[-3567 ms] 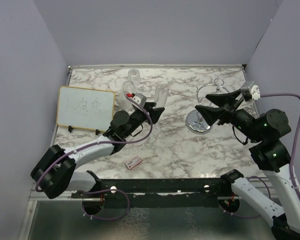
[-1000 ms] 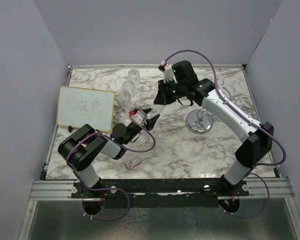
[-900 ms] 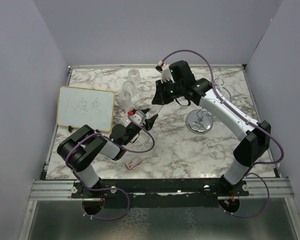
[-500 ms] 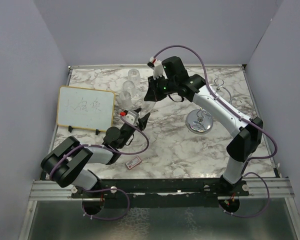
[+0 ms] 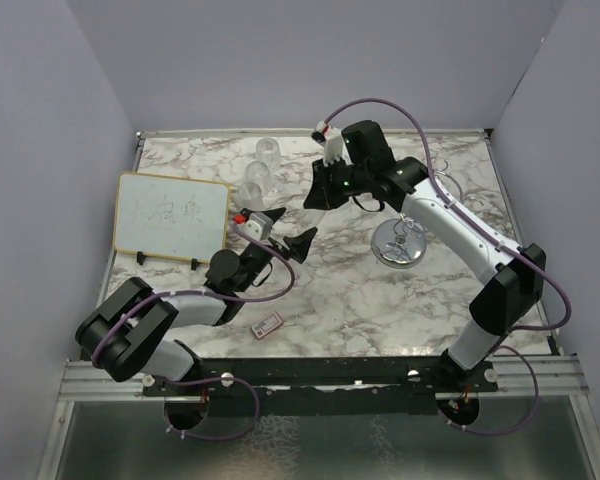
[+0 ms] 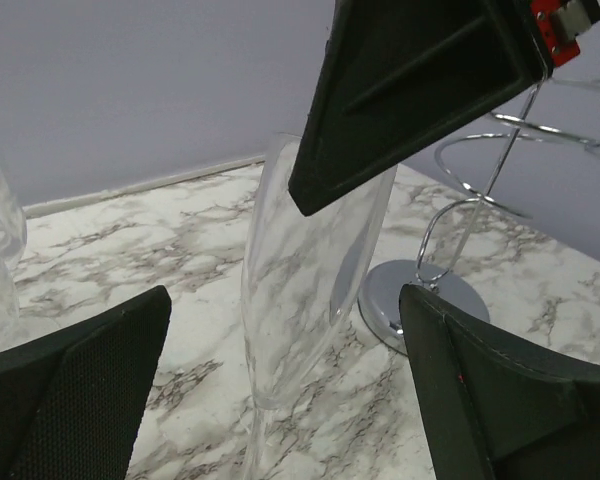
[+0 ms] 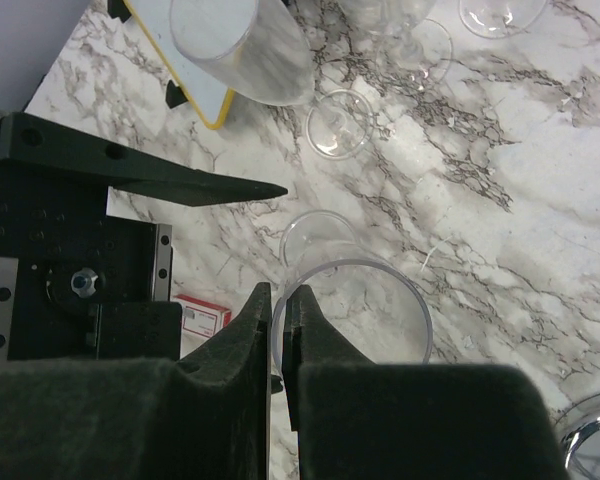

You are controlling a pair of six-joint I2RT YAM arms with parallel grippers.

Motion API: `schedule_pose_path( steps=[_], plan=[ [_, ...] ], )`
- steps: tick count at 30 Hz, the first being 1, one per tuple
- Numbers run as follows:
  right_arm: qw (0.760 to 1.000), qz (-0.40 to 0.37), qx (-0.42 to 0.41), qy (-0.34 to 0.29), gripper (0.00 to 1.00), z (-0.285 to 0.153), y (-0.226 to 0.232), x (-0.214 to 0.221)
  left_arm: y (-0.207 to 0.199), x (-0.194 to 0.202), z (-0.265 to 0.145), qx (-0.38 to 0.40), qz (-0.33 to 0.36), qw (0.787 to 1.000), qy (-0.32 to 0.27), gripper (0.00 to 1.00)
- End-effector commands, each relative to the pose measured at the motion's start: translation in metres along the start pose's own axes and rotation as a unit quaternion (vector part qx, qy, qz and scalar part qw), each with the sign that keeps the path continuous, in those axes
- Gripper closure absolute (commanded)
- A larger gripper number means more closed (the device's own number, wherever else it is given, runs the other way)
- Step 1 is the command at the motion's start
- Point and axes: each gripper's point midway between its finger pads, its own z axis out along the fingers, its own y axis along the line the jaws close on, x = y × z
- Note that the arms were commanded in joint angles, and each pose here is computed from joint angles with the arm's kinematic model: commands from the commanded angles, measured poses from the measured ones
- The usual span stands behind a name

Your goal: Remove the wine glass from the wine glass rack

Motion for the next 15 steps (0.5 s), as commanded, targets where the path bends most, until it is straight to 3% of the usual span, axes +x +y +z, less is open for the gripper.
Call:
schedule_pose_path(
  steps=[1,8,15],
  plan=[
    [0.997,-0.034,0.007,-0.069,0.99,-0.019,0.007,-0.031,-0.006,-0.024,-0.002,0.004,-0.025,0.999,-0.026,0.01],
    [0.992,-0.068,0.091,-0.062,0.99,-0.003,-0.029,-0.043,0.005,-0.034,-0.015,-0.039,-0.024,0.999,0.016,0.01],
    [0.984,-0.089,0.144,-0.058,0.98,0.018,-0.047,-0.051,0.019,-0.054,-0.053,-0.108,-0.056,0.991,0.056,0.01]
  ],
)
